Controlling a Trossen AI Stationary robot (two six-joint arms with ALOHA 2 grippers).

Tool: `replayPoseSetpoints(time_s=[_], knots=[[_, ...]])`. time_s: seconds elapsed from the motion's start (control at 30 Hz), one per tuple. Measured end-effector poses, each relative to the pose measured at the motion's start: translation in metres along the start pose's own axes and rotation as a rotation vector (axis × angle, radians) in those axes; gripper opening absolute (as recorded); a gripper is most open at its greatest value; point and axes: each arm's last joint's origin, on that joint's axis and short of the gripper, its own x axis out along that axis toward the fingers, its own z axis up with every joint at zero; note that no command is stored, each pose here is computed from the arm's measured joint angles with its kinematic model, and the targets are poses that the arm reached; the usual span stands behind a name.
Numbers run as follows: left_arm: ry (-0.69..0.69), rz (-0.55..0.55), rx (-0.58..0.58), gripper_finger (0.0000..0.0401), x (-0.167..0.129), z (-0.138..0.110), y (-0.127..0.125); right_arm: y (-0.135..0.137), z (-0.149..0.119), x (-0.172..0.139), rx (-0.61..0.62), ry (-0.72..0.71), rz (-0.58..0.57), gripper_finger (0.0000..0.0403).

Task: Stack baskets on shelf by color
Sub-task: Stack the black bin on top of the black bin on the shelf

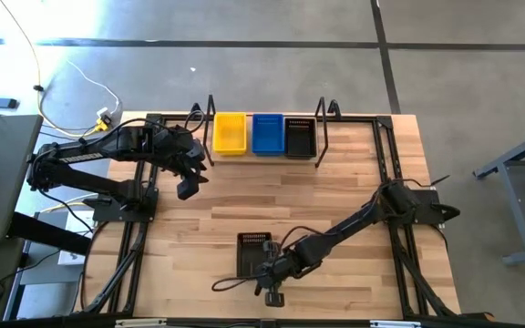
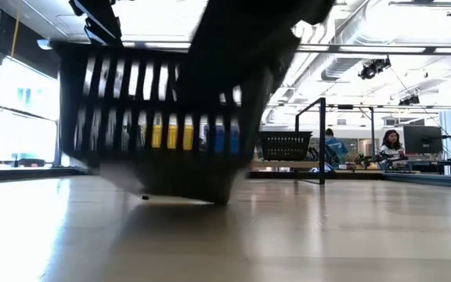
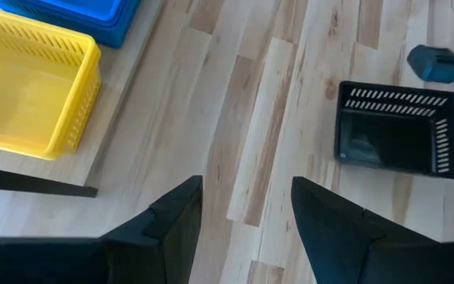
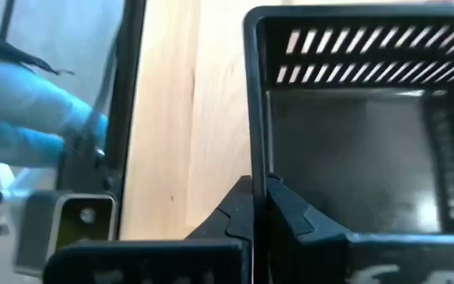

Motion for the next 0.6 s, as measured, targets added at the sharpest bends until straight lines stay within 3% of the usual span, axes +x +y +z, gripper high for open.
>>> replayPoseSetpoints(time_s=[0.3,0.6], knots=[[0.0,0.0,0.037,0.0184,0.0,0.0,0.0,-0.018,0.03,-0.044,0.08,-0.134,-0.031,0.0],[0.0,0.0,0.049,0.0184,0.0,0.0,0.0,-0.05,0.058,-0.091,0.092,-0.293,-0.171,0.0]])
